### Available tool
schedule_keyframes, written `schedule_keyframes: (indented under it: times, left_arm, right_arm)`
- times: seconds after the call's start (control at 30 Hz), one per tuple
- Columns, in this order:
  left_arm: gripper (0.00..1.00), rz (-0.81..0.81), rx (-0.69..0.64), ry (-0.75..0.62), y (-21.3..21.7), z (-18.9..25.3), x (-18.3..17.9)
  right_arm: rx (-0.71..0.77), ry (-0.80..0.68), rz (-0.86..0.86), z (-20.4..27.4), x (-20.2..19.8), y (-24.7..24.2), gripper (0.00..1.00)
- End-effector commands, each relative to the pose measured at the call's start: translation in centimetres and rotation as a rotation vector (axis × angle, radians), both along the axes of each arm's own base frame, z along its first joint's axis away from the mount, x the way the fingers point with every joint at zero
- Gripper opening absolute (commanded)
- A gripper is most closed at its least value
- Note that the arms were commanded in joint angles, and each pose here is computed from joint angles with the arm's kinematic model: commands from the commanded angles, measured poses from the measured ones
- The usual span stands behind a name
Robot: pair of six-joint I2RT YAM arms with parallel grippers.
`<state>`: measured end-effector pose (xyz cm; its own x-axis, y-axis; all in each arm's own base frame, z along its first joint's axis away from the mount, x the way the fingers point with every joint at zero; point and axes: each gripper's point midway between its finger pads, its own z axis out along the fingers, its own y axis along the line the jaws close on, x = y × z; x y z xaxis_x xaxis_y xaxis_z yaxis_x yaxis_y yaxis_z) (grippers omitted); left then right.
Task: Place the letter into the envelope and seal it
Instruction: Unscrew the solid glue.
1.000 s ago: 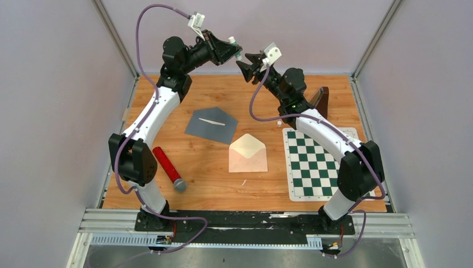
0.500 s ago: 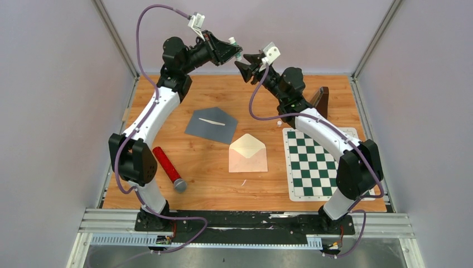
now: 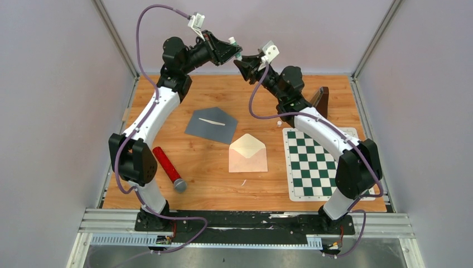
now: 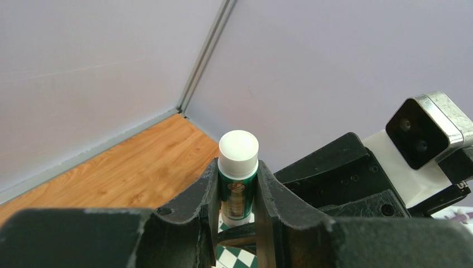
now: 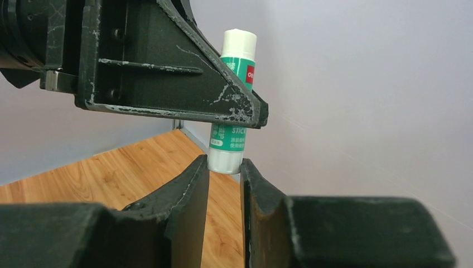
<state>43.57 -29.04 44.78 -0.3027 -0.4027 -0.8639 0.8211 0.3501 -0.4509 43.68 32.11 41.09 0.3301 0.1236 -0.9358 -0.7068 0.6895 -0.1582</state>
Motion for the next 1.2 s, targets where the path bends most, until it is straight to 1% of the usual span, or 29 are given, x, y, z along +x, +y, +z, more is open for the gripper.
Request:
schedule_keyframes:
  times: [0.0,0.07,0.1,0.17,0.2,0.27,0.33,0.4,0.43,0.47,0.6,0.67,0.77,0.8,0.83,0.93,0.97,1.0,1.03,1.07,1.1,1.13,1.17]
  left_arm:
    - [0.0,-0.012,-0.02,-0.059,0.1,2.1,-1.3]
    - [0.0,-0.015,-0.018,-0.059,0.1,2.1,-1.3]
    - [0.0,-0.015,-0.016,-0.059,0.1,2.0,-1.3]
    - [0.0,-0.019,-0.009,-0.057,0.0,1.8,-1.2]
    - [0.0,-0.03,-0.005,-0.059,-0.1,1.6,-1.3]
    - [0.0,-0.056,0.001,-0.083,-0.3,1.6,-1.7]
    - [0.0,-0.101,0.016,-0.138,-0.6,1.8,-2.5]
    - [0.0,-0.172,0.034,-0.233,-0.7,2.3,-3.6]
    - [0.0,-0.224,0.054,-0.257,-0.7,2.1,-4.0]
    - [0.0,-0.247,0.057,-0.285,-0.7,2.3,-4.2]
    - [0.0,-0.327,0.063,-0.341,-0.4,2.7,-4.3]
    - [0.0,-0.344,0.062,-0.361,-0.5,3.1,-4.5]
    - [0.0,-0.351,0.066,-0.368,-0.5,3.4,-4.6]
    - [0.0,-0.346,0.069,-0.364,-0.4,3.3,-4.6]
    - [0.0,-0.328,0.065,-0.349,-0.4,3.2,-4.2]
    - [0.0,-0.242,0.053,-0.301,0.0,3.3,-3.4]
    - [0.0,-0.176,0.033,-0.268,0.3,3.2,-2.4]
    - [0.0,-0.138,0.022,-0.239,0.6,3.6,-2.3]
    - [0.0,-0.075,0.002,-0.201,1.0,3.4,-1.2]
    - [0.0,-0.022,-0.016,-0.167,1.5,3.7,-0.8]
    - [0.0,-0.002,-0.018,-0.117,1.5,3.1,-0.5]
    - [0.0,0.049,-0.037,-0.094,2.0,3.4,0.0]
    - [0.0,0.069,-0.043,-0.045,2.2,3.1,0.3]
  right_arm:
    - [0.057,-0.03,-0.003,3.0,-0.2,-0.1,0.23]
    - [0.055,-0.023,-0.001,2.9,-0.1,0.0,0.22]
    - [0.053,-0.024,0.005,3.0,-0.2,0.0,0.19]
    - [0.053,-0.021,0.065,3.3,-0.9,0.4,0.02]
    - [0.063,0.004,0.133,3.4,-1.5,0.4,0.0]
    - [0.095,0.121,0.331,3.7,-2.7,0.2,0.0]
    - [0.077,0.287,0.585,3.5,-4.2,0.4,0.04]
    - [0.019,0.492,0.862,2.9,-6.2,0.0,0.03]
    - [-0.03,0.533,0.928,3.8,-7.1,-0.2,0.02]
    - [-0.077,0.552,0.975,3.3,-7.6,-0.5,0.01]
    - [-0.164,0.602,1.058,2.5,-8.6,-1.7,0.0]
    - [-0.165,0.654,1.066,2.0,-8.1,-1.8,0.0]
    - [-0.149,0.654,1.049,2.1,-7.6,-1.9,0.0]
    - [-0.145,0.643,1.043,2.2,-7.5,-1.9,0.04]
    - [-0.132,0.633,1.025,2.2,-7.2,-1.8,0.11]
    - [-0.063,0.649,0.938,2.3,-5.6,-2.0,0.43]
    - [-0.047,0.626,0.899,2.6,-5.2,-2.3,0.53]
    - [-0.022,0.601,0.84,2.8,-4.6,-2.7,0.55]
    - [0.0,0.555,0.765,3.0,-4.0,-2.9,0.57]
    - [0.017,0.472,0.659,3.3,-3.2,-3.2,0.6]
    - [0.026,0.421,0.53,1.9,-2.3,-3.3,0.63]
    - [0.003,0.3,0.372,1.8,-1.6,-3.5,0.67]
    - [-0.037,0.159,0.219,1.8,-1.3,-3.5,0.76]
